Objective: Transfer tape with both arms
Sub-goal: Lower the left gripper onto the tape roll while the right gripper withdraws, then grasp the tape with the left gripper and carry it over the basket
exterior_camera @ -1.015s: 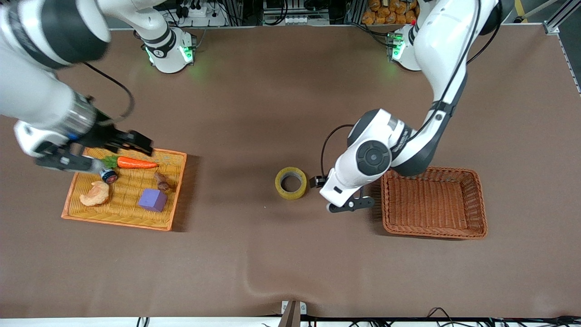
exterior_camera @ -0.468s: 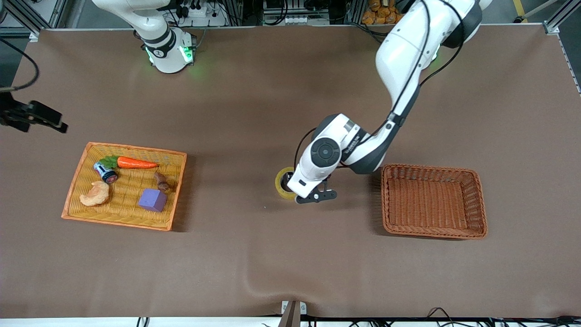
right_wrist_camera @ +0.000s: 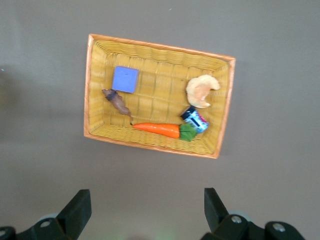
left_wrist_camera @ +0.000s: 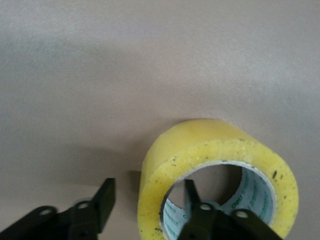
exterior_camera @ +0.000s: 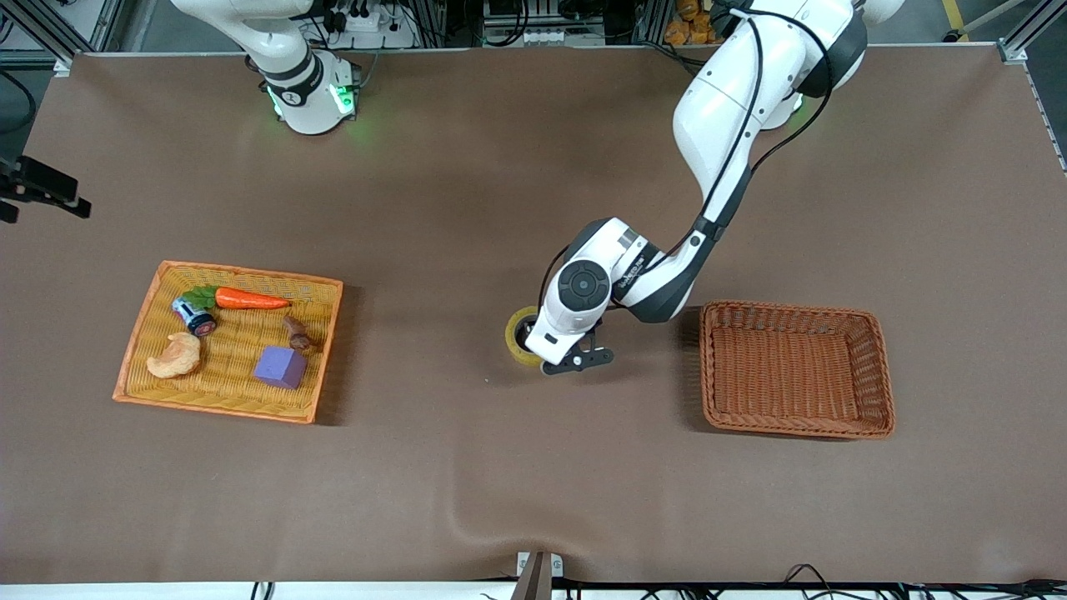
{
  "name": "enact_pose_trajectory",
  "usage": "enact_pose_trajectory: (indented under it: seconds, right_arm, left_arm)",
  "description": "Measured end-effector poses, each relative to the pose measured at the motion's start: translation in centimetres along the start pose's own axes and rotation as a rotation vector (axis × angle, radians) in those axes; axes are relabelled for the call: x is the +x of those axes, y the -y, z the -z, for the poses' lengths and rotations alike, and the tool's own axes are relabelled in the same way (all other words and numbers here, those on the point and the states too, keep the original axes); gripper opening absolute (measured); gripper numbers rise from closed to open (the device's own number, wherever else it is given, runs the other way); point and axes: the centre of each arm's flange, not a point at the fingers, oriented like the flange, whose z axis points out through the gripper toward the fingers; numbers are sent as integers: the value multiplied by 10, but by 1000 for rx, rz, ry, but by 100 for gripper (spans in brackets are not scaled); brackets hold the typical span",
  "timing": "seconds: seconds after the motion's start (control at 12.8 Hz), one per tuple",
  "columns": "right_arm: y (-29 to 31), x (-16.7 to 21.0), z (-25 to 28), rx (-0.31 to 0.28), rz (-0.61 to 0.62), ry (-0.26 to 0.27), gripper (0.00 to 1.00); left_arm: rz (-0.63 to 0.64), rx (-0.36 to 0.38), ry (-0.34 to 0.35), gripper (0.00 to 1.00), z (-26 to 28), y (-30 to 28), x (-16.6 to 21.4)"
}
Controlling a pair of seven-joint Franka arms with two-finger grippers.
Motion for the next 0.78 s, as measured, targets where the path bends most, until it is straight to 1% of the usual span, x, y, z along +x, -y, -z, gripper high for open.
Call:
enact_pose_trajectory:
  seconds: [0.16, 0.23, 0.31, 0.47, 0.55, 0.7, 0.78]
  right_arm:
    - [-1, -6, 6, -18, 1, -8, 100]
    - [-1, -4, 2, -40, 9, -1, 100]
    - [4, -2, -5, -57, 23, 12, 100]
    - [16, 1, -17, -61, 46, 29, 100]
    - [18, 2, -17, -62, 44, 29, 100]
    - [18, 0, -16, -59, 18, 30, 100]
    - [18, -1, -15, -53, 13, 34, 100]
  left_arm:
    - [61, -2, -1, 35, 1, -1, 0]
    - [68, -5, -4, 23, 2, -1, 1]
    - [72, -11, -9, 22, 5, -2, 3]
    - [77, -35, -29, 22, 23, -5, 9]
    - [80, -58, -47, 22, 41, -8, 12]
    - [95, -101, -89, 22, 95, -8, 20]
    - [106, -105, -100, 22, 124, -2, 24]
